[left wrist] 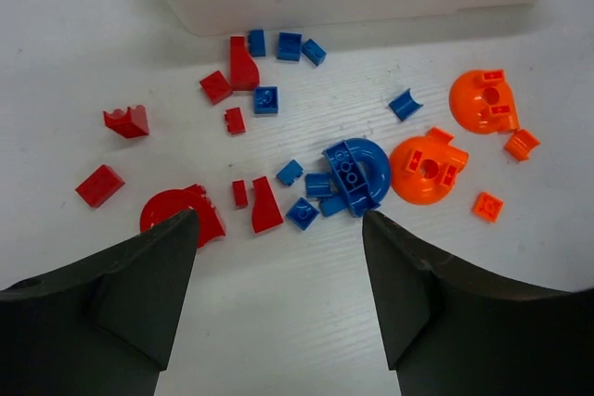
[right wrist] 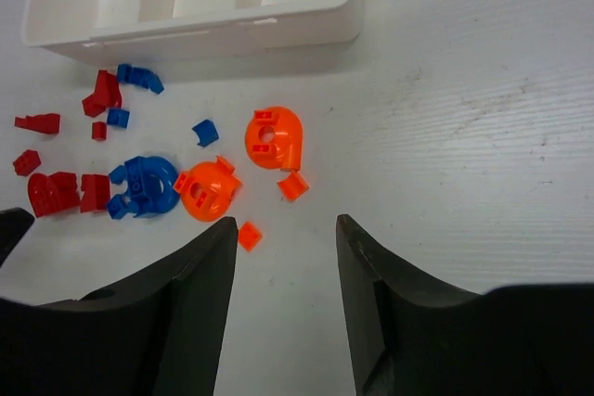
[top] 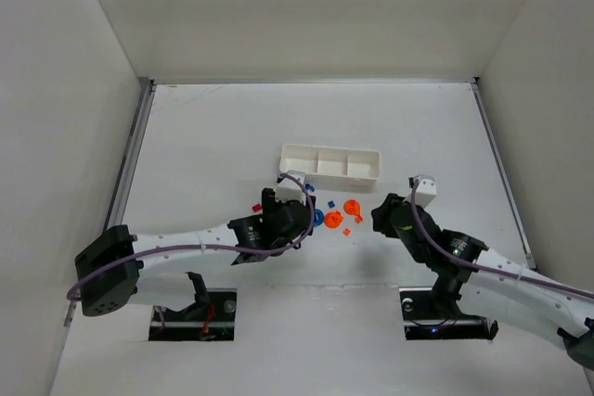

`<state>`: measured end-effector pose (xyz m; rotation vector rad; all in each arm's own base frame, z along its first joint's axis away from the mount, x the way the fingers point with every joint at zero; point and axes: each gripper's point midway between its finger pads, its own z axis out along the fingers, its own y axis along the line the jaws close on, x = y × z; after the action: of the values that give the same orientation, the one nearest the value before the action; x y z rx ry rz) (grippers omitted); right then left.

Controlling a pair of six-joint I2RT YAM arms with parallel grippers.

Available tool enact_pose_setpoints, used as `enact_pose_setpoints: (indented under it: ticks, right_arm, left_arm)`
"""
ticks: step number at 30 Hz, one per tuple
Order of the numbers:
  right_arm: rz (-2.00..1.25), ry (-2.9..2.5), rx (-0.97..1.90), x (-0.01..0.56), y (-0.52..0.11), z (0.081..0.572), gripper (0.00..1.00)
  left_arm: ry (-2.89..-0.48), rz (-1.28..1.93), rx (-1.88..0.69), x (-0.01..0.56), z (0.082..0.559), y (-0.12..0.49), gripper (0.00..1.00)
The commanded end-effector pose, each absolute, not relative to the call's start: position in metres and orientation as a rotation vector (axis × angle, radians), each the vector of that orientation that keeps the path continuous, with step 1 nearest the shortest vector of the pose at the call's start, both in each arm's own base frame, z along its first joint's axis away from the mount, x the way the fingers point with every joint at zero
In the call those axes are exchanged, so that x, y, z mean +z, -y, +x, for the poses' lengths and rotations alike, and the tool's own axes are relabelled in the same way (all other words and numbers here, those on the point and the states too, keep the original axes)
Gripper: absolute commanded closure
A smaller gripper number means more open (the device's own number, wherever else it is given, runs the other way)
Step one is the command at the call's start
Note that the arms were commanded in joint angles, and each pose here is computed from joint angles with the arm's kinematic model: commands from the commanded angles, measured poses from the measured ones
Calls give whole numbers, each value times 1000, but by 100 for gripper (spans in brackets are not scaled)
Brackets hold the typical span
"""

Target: Sort the legos into containers by color

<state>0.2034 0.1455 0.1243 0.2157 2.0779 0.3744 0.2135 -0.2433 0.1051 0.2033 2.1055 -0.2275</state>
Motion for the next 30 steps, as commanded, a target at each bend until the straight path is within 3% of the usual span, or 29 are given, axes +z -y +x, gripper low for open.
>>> enact_pose_setpoints:
  ticks: [1,4,7,9,11,12,15,19,22,30]
  right_arm:
    - [222,-2051,414,135,-155,210,47]
    - [212,-2060,373,133,-157,214,47]
    - [180,-2073,343,132,-164,221,63]
    - [157,-2077,327,132,-172,227,86]
    - [151,-2086,322,131,-180,232,96]
    - [147,-2090,319,129,-182,233,96]
    - [110,-2107,314,125,-200,237,91]
    - [62,-2119,287,113,-218,244,63]
    - [53,-2126,285,100,-229,250,53]
    - [52,-2141,192,77,-229,272,51]
  left_arm:
    - [-2065,204,-337,128,212,271,30]
    - [-2042,192,-382,135,212,273,30]
    - [-2016,184,-426,138,210,271,35]
    - [-1996,171,-459,141,209,268,52]
    - [-1990,169,-463,142,208,264,72]
    - [-1989,166,-467,143,208,263,75]
    - [-1986,171,-492,144,201,261,84]
    - [-1984,197,-517,140,196,265,82]
    - [-2000,224,-519,129,191,269,79]
    - [-1958,281,-623,122,173,296,74]
